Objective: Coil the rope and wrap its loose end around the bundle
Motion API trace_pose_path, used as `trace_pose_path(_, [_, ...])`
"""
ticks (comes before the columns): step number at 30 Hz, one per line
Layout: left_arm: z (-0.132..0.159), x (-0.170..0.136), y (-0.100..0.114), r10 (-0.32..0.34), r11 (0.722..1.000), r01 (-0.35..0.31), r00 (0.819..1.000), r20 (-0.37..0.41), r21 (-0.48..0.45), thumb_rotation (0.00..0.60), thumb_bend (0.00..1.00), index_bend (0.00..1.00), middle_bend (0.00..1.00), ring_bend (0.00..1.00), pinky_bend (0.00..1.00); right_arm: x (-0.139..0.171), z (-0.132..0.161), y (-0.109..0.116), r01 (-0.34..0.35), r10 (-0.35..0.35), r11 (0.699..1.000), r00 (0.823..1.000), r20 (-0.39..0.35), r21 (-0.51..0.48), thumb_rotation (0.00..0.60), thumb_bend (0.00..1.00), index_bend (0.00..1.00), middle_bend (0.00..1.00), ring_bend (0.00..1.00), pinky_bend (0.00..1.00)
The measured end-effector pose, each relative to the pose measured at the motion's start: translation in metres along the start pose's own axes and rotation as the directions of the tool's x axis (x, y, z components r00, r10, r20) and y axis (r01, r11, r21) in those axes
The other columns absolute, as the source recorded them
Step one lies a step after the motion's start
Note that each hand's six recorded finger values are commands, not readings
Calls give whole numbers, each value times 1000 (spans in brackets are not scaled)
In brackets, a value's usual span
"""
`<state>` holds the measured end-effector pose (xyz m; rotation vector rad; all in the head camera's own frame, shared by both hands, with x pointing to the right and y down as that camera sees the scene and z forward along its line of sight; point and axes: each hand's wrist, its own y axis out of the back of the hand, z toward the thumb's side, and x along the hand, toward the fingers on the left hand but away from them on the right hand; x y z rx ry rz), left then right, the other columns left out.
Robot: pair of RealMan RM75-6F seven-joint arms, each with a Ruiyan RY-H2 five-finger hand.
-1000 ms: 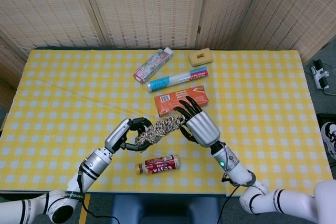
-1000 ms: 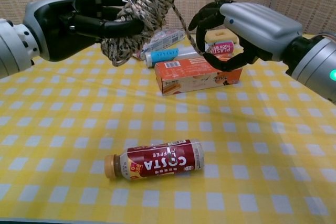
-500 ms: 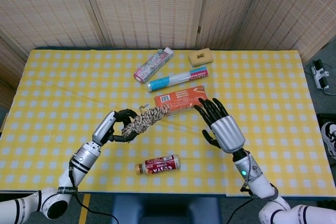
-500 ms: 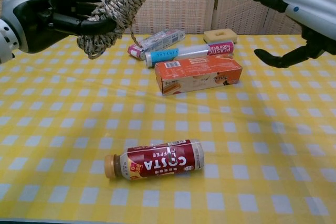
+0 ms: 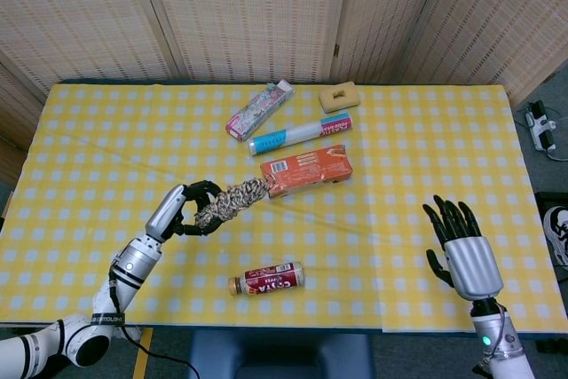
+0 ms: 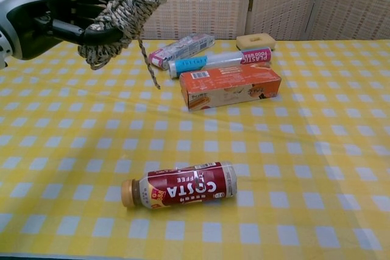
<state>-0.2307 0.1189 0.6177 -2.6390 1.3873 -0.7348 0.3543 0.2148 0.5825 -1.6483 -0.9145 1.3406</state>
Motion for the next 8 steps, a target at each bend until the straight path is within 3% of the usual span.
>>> trace_pose_path(8, [-3, -2, 3, 10, 1000, -10, 1000, 1, 17, 600, 664, 767, 735, 675, 679, 35, -26, 4, 43, -41, 999, 997, 63, -18, 600, 465, 0, 0, 26, 0])
